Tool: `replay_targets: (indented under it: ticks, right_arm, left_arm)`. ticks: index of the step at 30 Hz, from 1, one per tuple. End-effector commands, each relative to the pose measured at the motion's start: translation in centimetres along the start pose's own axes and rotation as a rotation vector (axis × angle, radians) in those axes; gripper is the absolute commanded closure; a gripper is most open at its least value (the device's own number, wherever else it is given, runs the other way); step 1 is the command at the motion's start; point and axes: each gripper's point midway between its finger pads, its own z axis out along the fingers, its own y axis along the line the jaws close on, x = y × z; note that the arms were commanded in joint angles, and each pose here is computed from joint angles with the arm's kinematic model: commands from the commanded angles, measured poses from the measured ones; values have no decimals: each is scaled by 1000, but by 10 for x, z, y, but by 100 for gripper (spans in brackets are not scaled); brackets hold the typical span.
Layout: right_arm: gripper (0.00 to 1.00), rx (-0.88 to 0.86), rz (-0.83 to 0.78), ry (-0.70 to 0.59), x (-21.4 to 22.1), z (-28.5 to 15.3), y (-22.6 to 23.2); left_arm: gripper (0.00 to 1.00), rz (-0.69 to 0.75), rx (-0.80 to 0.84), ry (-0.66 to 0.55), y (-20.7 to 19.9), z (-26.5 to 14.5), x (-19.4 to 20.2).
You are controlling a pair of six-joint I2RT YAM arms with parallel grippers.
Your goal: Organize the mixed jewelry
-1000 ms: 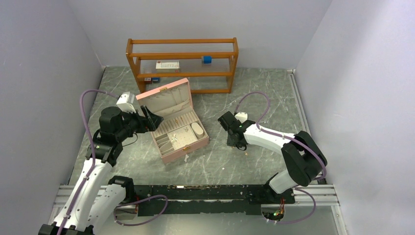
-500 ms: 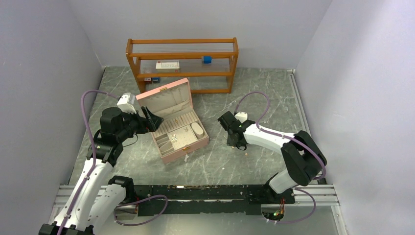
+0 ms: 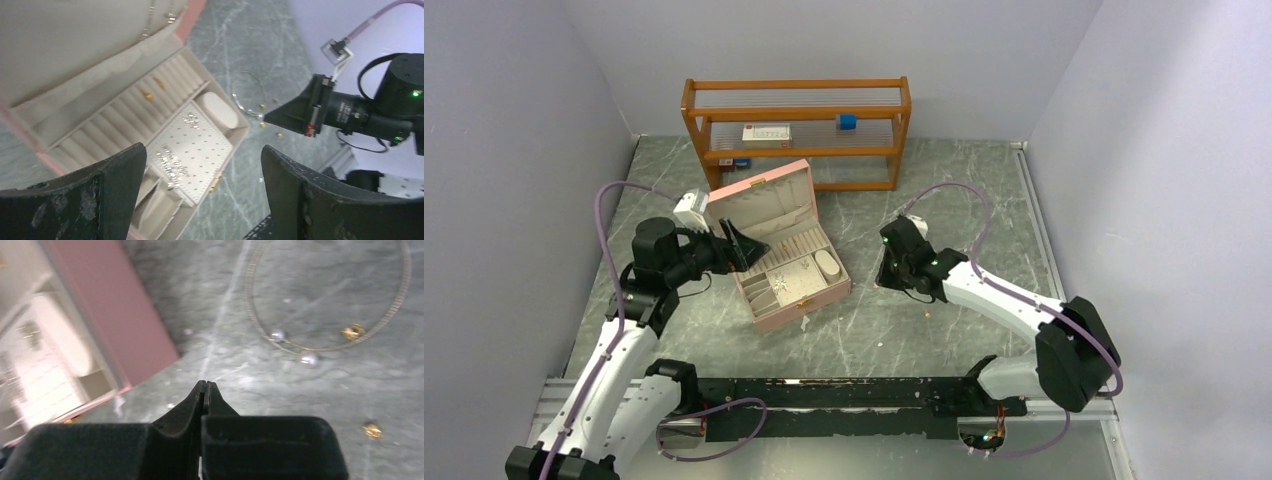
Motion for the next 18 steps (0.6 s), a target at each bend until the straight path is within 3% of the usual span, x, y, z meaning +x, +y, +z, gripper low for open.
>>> replay_targets:
  ticks: [1,9,18]
  right_arm:
    - [100,-292,42,-27,-11,-19,53]
    - [100,-681,115,-74,-31,-69,116]
    - [100,-923,215,-135,-51,-122,143]
  left_arm:
    - [10,-69,230,50,-38,6,8]
    - [6,-54,330,249,-90,32,44]
    - [3,-317,563,187,-145,22,25]
